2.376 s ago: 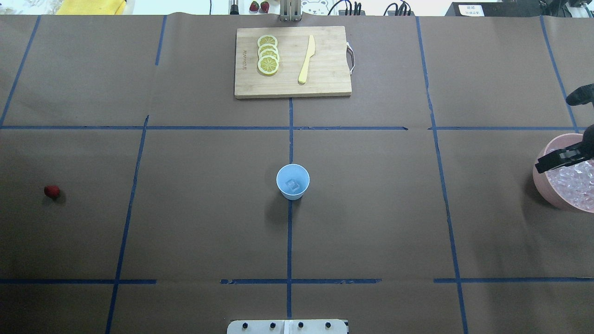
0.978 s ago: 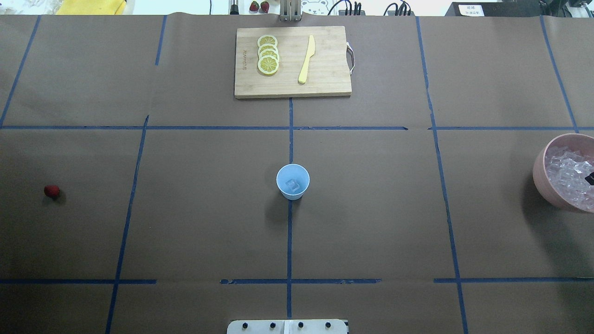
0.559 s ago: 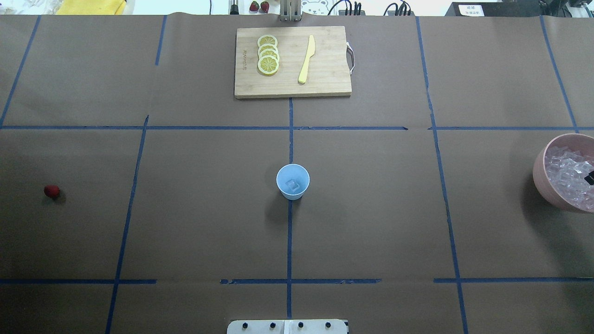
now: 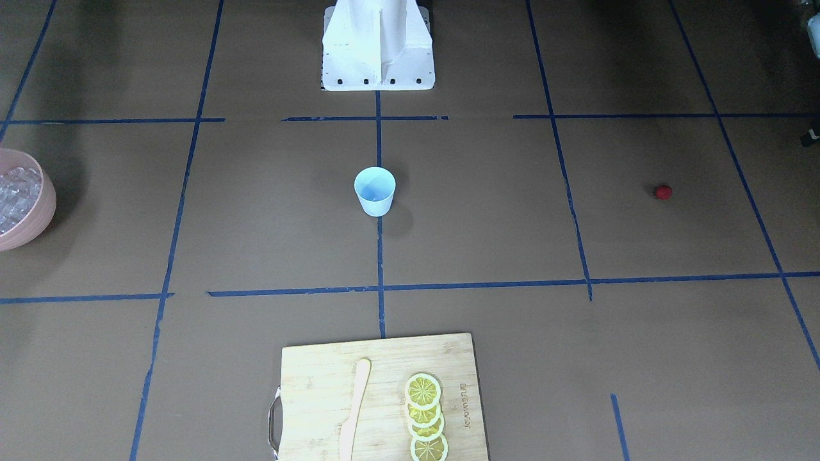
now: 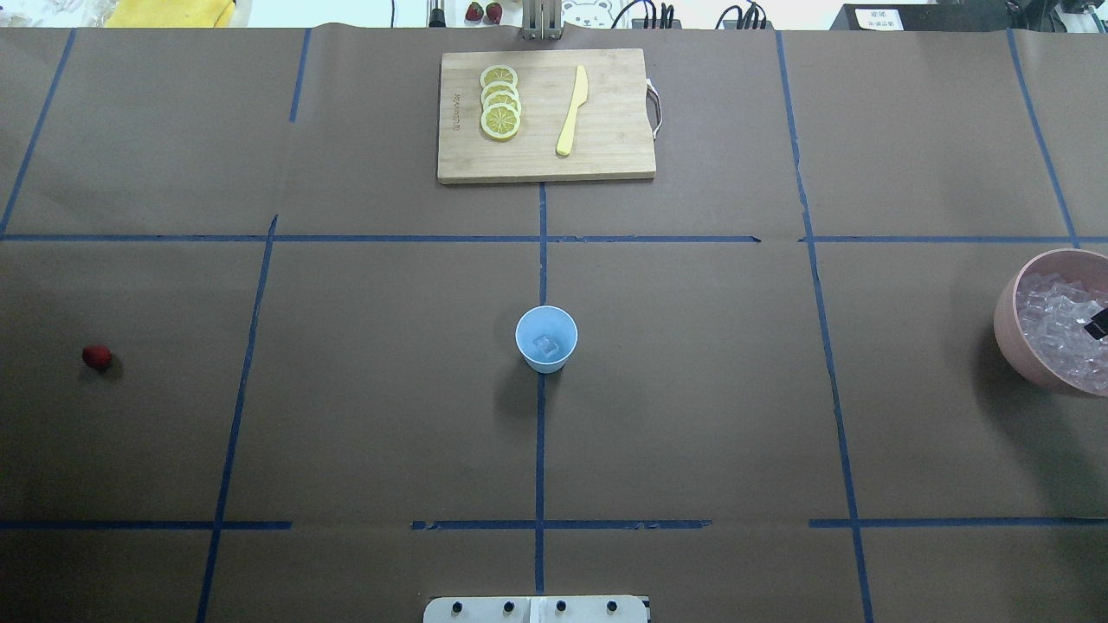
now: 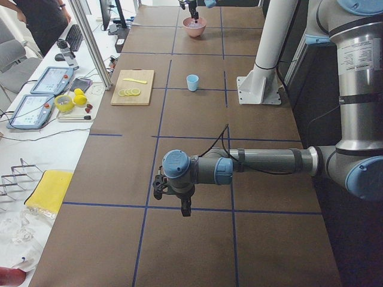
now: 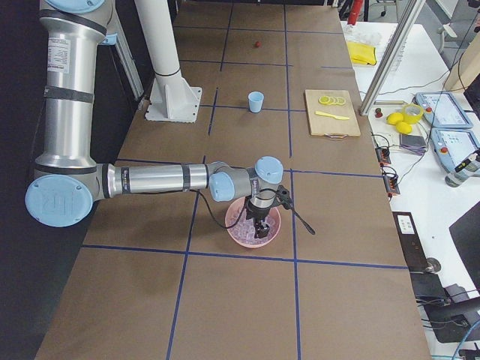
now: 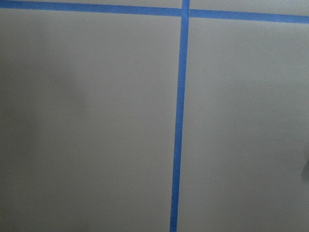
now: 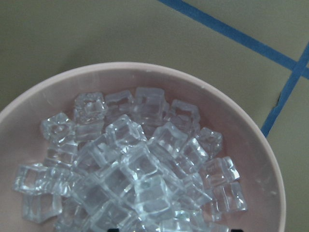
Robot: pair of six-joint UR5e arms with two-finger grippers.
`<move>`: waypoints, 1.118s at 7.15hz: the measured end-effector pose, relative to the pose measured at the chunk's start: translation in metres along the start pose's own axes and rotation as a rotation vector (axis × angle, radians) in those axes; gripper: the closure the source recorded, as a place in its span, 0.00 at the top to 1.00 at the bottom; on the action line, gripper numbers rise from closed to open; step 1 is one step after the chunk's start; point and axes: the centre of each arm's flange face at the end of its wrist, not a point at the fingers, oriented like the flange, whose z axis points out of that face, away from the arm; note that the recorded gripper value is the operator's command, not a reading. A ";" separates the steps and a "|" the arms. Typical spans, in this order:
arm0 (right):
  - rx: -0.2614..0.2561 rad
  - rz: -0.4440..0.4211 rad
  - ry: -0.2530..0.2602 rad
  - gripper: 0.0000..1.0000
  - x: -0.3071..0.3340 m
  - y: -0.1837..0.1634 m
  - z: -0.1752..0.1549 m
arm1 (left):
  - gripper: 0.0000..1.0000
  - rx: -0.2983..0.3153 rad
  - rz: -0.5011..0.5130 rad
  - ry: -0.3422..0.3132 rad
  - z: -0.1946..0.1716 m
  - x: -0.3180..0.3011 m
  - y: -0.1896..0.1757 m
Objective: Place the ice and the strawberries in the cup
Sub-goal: 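Grasp another ice cube from the pink bowl with the right gripper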
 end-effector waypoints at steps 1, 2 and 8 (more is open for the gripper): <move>-0.003 0.003 0.000 0.77 0.001 0.000 0.002 | 1.00 0.000 0.000 0.000 0.000 0.000 0.000; -0.004 0.004 0.000 0.68 0.002 0.000 0.002 | 1.00 0.001 0.000 0.000 0.000 0.000 0.000; -0.009 0.007 -0.001 0.04 0.003 0.001 0.005 | 1.00 0.000 -0.001 0.001 0.000 0.000 0.000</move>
